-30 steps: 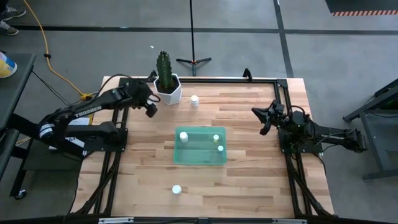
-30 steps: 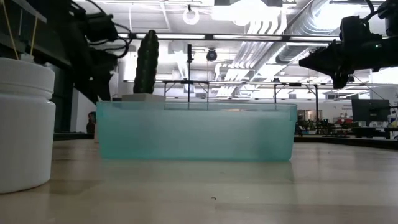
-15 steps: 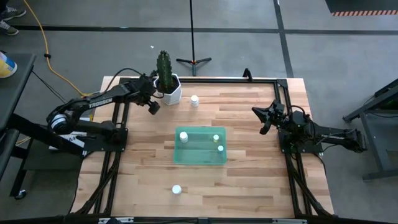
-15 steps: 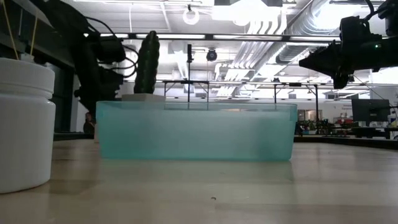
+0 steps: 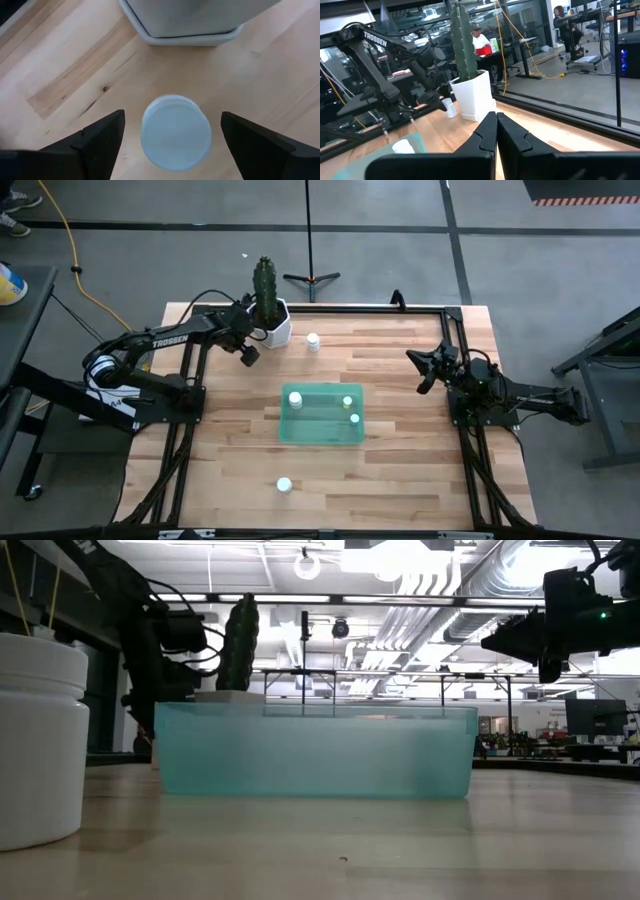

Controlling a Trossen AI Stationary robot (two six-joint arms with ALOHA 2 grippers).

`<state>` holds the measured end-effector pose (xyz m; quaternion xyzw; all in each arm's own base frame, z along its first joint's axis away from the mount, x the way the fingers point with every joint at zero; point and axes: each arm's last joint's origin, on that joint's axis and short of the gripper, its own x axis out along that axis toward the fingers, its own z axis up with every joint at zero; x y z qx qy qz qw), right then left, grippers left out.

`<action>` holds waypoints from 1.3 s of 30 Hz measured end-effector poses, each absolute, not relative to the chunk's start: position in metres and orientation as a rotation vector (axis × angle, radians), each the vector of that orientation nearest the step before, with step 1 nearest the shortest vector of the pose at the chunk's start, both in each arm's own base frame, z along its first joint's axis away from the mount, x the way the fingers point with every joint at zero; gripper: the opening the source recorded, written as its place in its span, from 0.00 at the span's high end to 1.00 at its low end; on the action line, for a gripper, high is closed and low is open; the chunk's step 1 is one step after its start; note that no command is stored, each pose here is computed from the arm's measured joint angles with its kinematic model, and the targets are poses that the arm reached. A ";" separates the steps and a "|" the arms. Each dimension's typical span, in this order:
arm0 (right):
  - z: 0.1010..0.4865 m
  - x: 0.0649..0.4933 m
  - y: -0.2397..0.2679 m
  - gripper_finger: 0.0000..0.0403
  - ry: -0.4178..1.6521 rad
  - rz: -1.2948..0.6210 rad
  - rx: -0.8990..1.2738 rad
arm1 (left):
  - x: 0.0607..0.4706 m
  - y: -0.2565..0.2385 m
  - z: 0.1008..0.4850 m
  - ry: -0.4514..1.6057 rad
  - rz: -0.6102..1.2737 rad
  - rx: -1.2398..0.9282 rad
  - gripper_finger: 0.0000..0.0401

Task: Pick and place pill bottles into a basket
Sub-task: Put the top left white pill bottle into the blue bin

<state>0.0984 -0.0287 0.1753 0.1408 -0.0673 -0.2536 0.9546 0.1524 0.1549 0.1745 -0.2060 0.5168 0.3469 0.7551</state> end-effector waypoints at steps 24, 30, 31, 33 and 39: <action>0.175 0.098 -0.029 1.00 -0.137 -0.515 0.286 | 0.150 0.152 0.174 1.174 0.732 -0.443 0.47; 0.175 0.098 -0.029 1.00 -0.136 -0.510 0.287 | 0.151 0.152 0.174 1.149 0.706 -0.466 0.46; 0.175 0.098 -0.029 1.00 -0.136 -0.510 0.288 | 0.152 0.152 0.174 1.148 0.698 -0.472 0.45; 0.175 0.098 -0.029 1.00 -0.136 -0.510 0.288 | 0.151 0.152 0.174 1.151 0.696 -0.478 0.43; 0.175 0.098 -0.029 1.00 -0.136 -0.509 0.288 | 0.147 0.147 0.175 1.180 0.679 -0.500 0.49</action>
